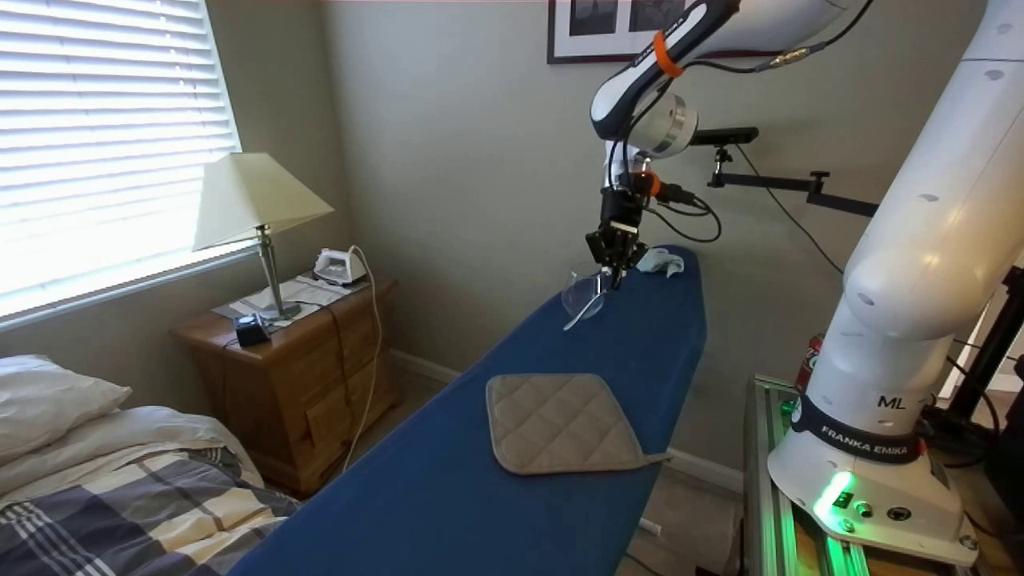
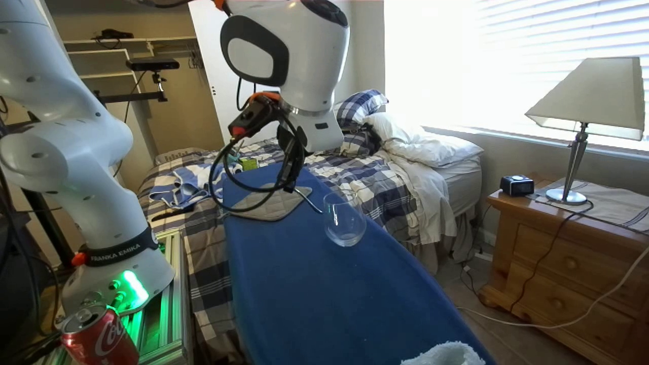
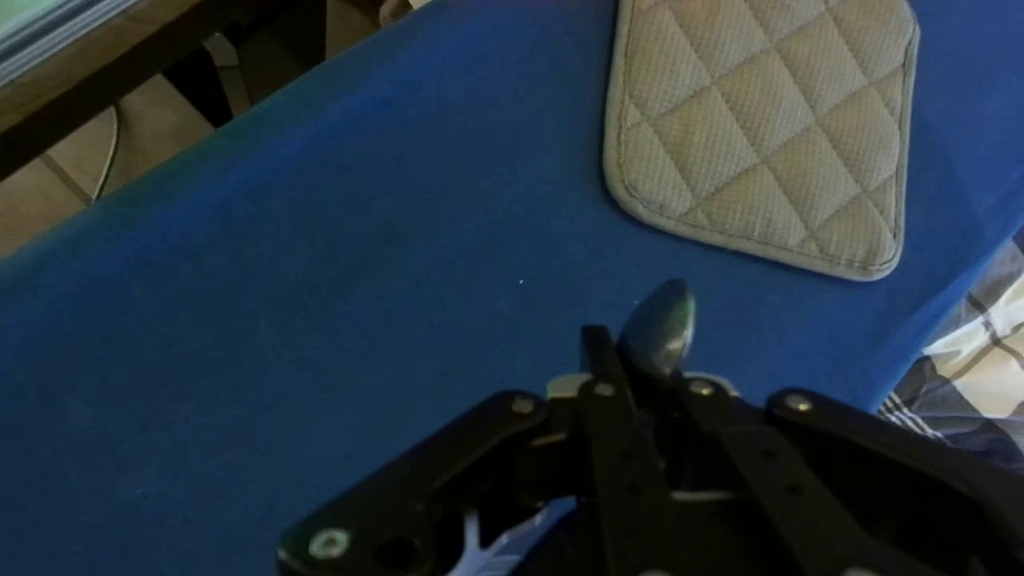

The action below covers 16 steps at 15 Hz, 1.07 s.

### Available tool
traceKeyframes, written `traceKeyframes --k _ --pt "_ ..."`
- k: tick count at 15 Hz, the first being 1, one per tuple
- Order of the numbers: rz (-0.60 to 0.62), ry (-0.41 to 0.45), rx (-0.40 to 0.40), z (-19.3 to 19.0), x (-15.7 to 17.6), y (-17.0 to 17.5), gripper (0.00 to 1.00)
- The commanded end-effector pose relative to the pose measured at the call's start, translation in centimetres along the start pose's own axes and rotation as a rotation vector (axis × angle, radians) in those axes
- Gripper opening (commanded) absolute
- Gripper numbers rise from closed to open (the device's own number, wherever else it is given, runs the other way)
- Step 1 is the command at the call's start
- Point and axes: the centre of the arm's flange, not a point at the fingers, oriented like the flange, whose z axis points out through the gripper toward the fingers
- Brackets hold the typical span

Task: Remove the silver spoon from the glass cup.

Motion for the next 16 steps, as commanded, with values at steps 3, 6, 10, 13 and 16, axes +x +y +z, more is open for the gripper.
traceKeyframes --k 3,6,10,13,16 --pt "-0.089 0.004 0.029 2.2 -0.1 0.5 0.35" --pt "-0.096 0.005 0.018 2.1 -0.1 0.4 0.54" --pt "-0.089 0.017 0.015 1.5 0.1 0.3 0.82" --pt "-0.074 0.023 0.017 1.1 0.3 0.1 0.99" --pt "-0.079 0.037 0.013 0.0 -0.2 -0.8 1.00"
